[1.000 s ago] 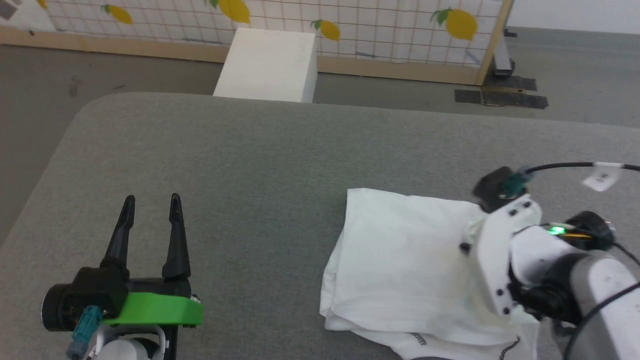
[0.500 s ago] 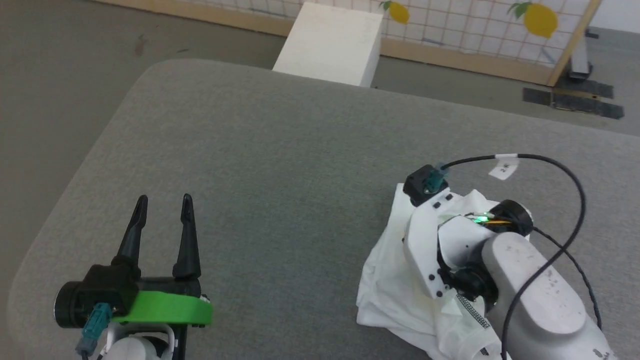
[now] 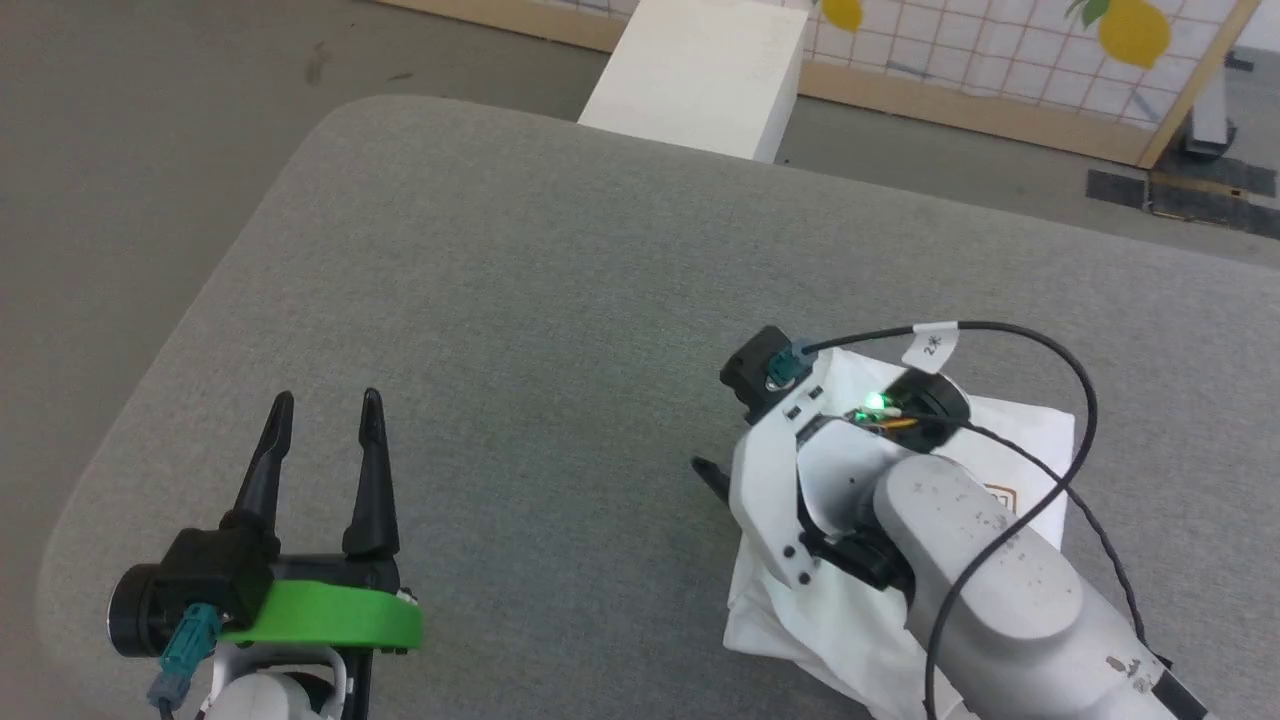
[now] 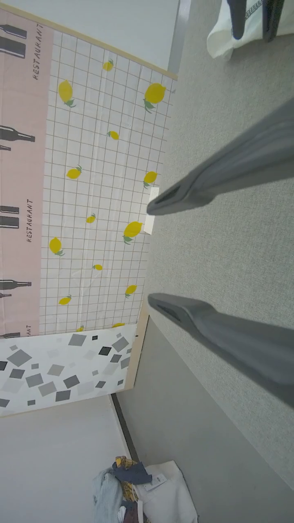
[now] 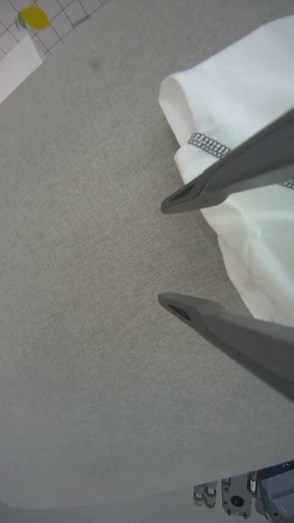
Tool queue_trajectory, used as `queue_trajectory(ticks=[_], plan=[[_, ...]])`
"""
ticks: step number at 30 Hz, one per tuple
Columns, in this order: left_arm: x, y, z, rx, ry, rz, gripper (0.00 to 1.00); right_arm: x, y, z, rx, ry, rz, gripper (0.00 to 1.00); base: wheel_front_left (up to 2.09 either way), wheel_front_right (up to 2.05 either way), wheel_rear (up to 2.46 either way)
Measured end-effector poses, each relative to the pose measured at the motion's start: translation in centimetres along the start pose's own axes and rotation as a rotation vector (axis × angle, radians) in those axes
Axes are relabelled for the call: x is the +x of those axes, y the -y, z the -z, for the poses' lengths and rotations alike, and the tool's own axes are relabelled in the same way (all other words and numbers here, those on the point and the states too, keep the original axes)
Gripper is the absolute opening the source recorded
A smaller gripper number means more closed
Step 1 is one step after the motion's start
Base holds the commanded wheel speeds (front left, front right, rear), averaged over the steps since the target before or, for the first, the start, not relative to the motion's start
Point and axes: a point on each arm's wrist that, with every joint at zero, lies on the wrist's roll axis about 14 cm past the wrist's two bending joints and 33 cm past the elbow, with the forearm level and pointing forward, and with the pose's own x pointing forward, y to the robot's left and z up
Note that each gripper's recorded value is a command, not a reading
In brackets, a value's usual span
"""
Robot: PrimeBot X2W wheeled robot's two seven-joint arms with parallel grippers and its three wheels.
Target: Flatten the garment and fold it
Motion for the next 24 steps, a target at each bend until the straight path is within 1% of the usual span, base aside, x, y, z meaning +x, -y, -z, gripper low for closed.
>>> queue_trajectory(ticks=[3, 6, 8, 10, 12, 13, 15, 17, 19, 22, 24], plan=[[0.3, 0.5, -0.2, -0.009, 0.011, 0.015, 1.0, -0.7, -0.7, -2.0, -0.004, 0.088, -0.018, 1.0, 0.0, 0.0, 0.0], [0.6, 1.1, -0.7, -0.014, 0.03, 0.034, 1.0, -2.0, -0.4, -3.6, 0.03, 0.166, -0.012, 1.0, 0.0, 0.0, 0.0], [0.8, 1.6, -1.0, -0.017, 0.041, 0.049, 1.0, -3.1, 1.2, -4.1, 0.057, 0.196, 0.032, 1.0, 0.0, 0.0, 0.0], [1.0, 2.3, -1.2, -0.013, 0.05, 0.073, 1.0, -4.7, 4.2, -3.7, 0.096, 0.195, 0.115, 1.0, 0.0, 0.0, 0.0], [1.2, 3.1, -1.3, -0.012, 0.058, 0.097, 1.0, -6.7, 7.6, -1.5, 0.134, 0.14, 0.225, 1.0, 0.0, 0.0, 0.0], [1.3, 3.4, -1.4, -0.015, 0.06, 0.109, 1.0, -7.5, 8.7, -0.3, 0.151, 0.106, 0.265, 1.0, 0.0, 0.0, 0.0], [1.5, 4.3, -1.4, -0.024, 0.066, 0.136, 1.0, -9.2, 10.3, 3.4, 0.216, 0.009, 0.336, 1.0, 0.0, 0.0, 0.0], [1.7, 5.2, -1.5, -0.031, 0.071, 0.16, 1.0, -10.6, 10.7, 6.6, 0.257, -0.077, 0.381, 1.0, 0.0, 0.0, 0.0], [1.9, 6.0, -1.6, -0.034, 0.076, 0.185, 1.0, -11.6, 10.3, 9.5, 0.316, -0.145, 0.4, 1.0, 0.0, 0.0, 0.0], [2.1, 6.9, -1.4, -0.031, 0.072, 0.21, 1.0, -12.2, 9.2, 12.6, 0.383, -0.215, 0.406, 1.0, 0.0, 0.0, 0.0], [2.2, 7.1, -1.1, -0.029, 0.064, 0.218, 1.0, -12.0, 8.6, 13.7, 0.396, -0.238, 0.403, 1.0, 0.0, 0.0, 0.0]])
